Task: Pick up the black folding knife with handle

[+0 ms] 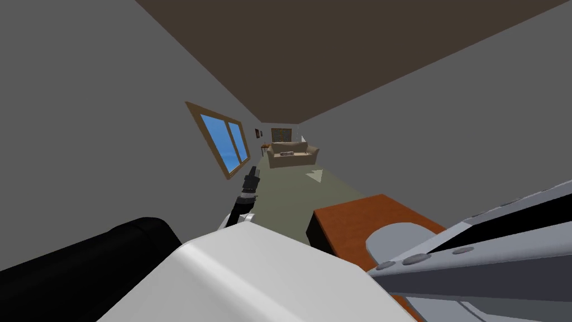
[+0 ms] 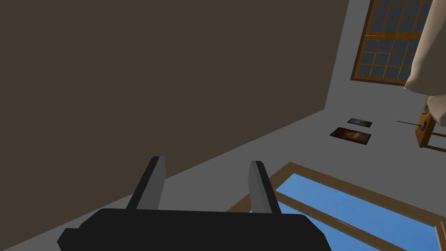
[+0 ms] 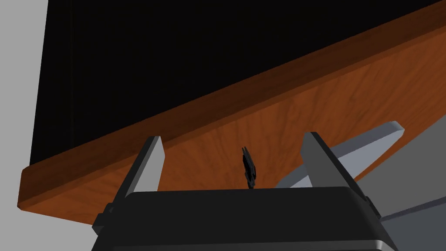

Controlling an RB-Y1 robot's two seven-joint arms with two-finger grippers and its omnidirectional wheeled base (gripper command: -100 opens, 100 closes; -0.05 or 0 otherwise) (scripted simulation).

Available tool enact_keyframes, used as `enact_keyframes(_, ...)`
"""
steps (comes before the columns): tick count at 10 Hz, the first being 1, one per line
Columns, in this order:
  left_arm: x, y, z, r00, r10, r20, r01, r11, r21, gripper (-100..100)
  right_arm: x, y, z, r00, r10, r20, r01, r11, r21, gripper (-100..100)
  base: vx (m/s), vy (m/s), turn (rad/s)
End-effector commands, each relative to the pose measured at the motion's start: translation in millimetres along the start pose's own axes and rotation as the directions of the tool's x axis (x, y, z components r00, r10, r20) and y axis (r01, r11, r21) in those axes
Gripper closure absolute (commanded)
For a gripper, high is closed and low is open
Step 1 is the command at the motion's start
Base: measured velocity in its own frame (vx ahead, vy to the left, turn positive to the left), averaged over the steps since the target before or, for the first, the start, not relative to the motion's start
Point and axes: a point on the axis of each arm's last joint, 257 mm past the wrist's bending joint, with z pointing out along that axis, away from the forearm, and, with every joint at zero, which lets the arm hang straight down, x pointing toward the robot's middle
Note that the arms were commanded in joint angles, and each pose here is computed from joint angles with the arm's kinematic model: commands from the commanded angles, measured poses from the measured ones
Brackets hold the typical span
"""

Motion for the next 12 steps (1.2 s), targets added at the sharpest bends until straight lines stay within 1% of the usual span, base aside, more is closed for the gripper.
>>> enact_keyframes(1, 0.0, 0, 0.0, 1.0, 0.0, 0.0, 0.0, 1.0, 0.0, 0, -3, -21, -2.6, 1.0, -0.005, -0.003, 0.005, 0.998, 0.055, -100, 0.055, -0.028, 0.23)
enact_keyframes(2, 0.0, 0, 0.0, 1.0, 0.0, 0.0, 0.0, 1.0, 0.0, 0, -2, -29, -5.3, 1.0, -0.001, -0.004, 0.001, 0.997, 0.071, -100, 0.044, -0.029, 0.126)
enact_keyframes(3, 0.0, 0, 0.0, 1.0, 0.0, 0.0, 0.0, 1.0, 0.0, 0, -5, -45, -7.4, 1.0, -0.004, -0.006, 0.005, 0.993, 0.117, -100, 0.041, -0.033, 0.244)
enact_keyframes(4, 0.0, 0, 0.0, 1.0, 0.0, 0.0, 0.0, 1.0, 0.0, 0, -9, -53, -6.6, 1.0, -0.009, -0.006, 0.01, 0.989, 0.145, -100, 0.061, -0.048, 0.364)
enact_keyframes(5, 0.0, 0, 0.0, 1.0, 0.0, 0.0, 0.0, 1.0, 0.0, 0, -8, -62, -10.2, 1.0, -0.005, -0.007, 0.007, 0.987, 0.163, -100, 0.053, -0.044, 0.097)
enact_keyframes(6, 0.0, 0, 0.0, 1.0, 0.0, 0.0, 0.0, 1.0, 0.0, 0, -12, -70, -9.9, 1.0, -0.009, -0.007, 0.011, 0.981, 0.191, -100, 0.051, -0.031, 0.158)
enact_keyframes(7, 0.0, 0, 0.0, 1.0, 0.0, 0.0, 0.0, 1.0, 0.0, 0, -11, -78, -13.9, 1.0, -0.005, -0.008, 0.007, 0.978, 0.209, -100, 0.033, -0.025, 0.108)
enact_keyframes(8, 0.0, 0, 0.0, 1.0, 0.0, 0.0, 0.0, 1.0, 0.0, 0, -14, -90, -15.7, 1.0, -0.007, -0.008, 0.008, 0.97, 0.244, -100, 0.029, -0.027, 0.186)
enact_keyframes(9, 0.0, 0, 0.0, 1.0, 0.0, 0.0, 0.0, 1.0, 0.0, 0, -13, -91, -16.5, 1.0, -0.006, -0.008, 0.008, 0.969, 0.247, -100, 0.026, -0.03, 0.093)
enact_keyframes(11, 0.0, 0, 0.0, 1.0, 0.0, 0.0, 0.0, 1.0, 0.0, 0, -19, -107, -18.8, 1.0, -0.008, -0.005, 0.009, 0.953, 0.302, -100, 0.036, -0.037, 0.198)
enact_keyframes(12, 0.0, 0, 0.0, 1.0, 0.0, 0.0, 0.0, 1.0, 0.0, 0, -18, -111, -20.7, 1.0, -0.006, -0.006, 0.008, 0.951, 0.309, -100, 0.037, -0.044, 0.079)
